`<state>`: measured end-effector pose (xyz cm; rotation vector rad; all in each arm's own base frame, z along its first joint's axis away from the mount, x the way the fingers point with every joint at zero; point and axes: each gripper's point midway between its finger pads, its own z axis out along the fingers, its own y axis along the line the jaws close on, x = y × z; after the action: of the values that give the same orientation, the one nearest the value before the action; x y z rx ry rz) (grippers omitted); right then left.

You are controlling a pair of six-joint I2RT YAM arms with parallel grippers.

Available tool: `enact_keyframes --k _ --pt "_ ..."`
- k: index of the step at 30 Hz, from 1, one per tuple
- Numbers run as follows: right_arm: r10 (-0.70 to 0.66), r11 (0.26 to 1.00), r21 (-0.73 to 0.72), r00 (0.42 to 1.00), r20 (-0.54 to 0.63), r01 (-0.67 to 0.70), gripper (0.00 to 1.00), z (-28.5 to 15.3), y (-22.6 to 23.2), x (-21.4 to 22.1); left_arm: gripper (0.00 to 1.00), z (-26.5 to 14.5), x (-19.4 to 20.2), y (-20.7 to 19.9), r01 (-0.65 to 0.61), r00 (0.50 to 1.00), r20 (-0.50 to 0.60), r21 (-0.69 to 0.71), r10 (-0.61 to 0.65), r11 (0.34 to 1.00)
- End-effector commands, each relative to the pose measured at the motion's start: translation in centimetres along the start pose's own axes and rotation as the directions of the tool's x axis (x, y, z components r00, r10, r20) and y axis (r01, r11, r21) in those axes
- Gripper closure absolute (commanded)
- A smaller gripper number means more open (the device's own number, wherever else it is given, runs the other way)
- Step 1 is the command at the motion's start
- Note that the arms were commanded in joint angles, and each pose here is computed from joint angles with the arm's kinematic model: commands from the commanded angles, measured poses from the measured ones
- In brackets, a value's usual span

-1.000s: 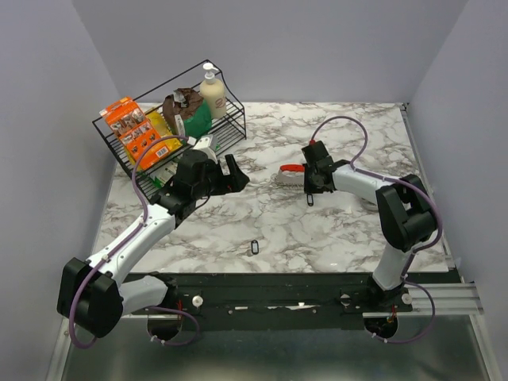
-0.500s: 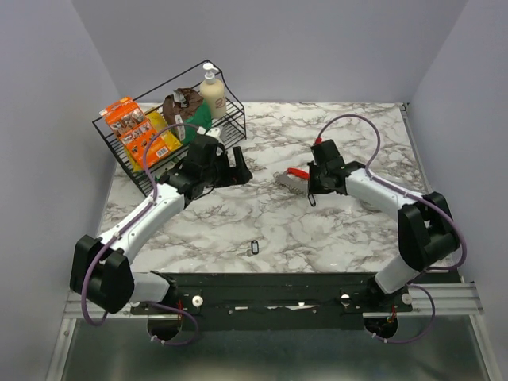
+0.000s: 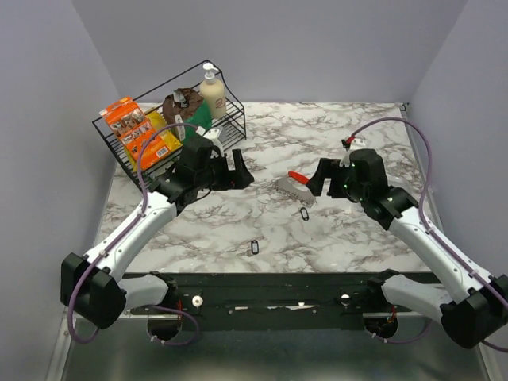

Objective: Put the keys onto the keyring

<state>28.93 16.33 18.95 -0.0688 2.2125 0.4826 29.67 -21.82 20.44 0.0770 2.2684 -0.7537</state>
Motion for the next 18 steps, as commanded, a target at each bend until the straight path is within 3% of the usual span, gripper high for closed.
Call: enact_keyframes --k 1,5,8,11,14,18 --pt "-0.01 0.999 -0.051 0.995 -0.097 0.005 0.06 -1.1 0.5 2.8 0.01 -1.0 2.1 -1.5 0.02 0.999 -0.043 0.102 -0.016 0.995" --pt "-0.003 0.999 -0.034 0.985 -0.175 -0.003 0.06 0.6 -0.4 5.7 0.01 0.2 5.3 1.8 0.072 0.997 -0.037 0.015 -0.072 0.997" --pt "0.043 0.999 0.038 0.988 -0.149 -0.037 0.06 2.0 -1.6 5.7 0.01 1.0 5.8 2.9 0.144 0.989 -0.02 -0.023 -0.144 0.989" --pt "0.038 0.989 0.145 0.995 -0.093 -0.024 0.06 3.1 -3.1 3.9 0.01 0.6 4.2 2.2 0.12 0.992 0.043 -0.001 -0.12 0.993" --pt "0.0 0.99 0.143 0.992 -0.125 0.018 0.06 4.4 -2.9 3.4 0.01 0.7 2.8 1.3 0.07 0.994 0.077 0.03 -0.073 0.997" --pt "-0.019 0.994 0.107 0.988 -0.154 0.036 0.08 5.6 -1.8 2.5 0.01 2.5 2.6 1.9 0.036 0.999 0.012 -0.023 -0.035 0.999"
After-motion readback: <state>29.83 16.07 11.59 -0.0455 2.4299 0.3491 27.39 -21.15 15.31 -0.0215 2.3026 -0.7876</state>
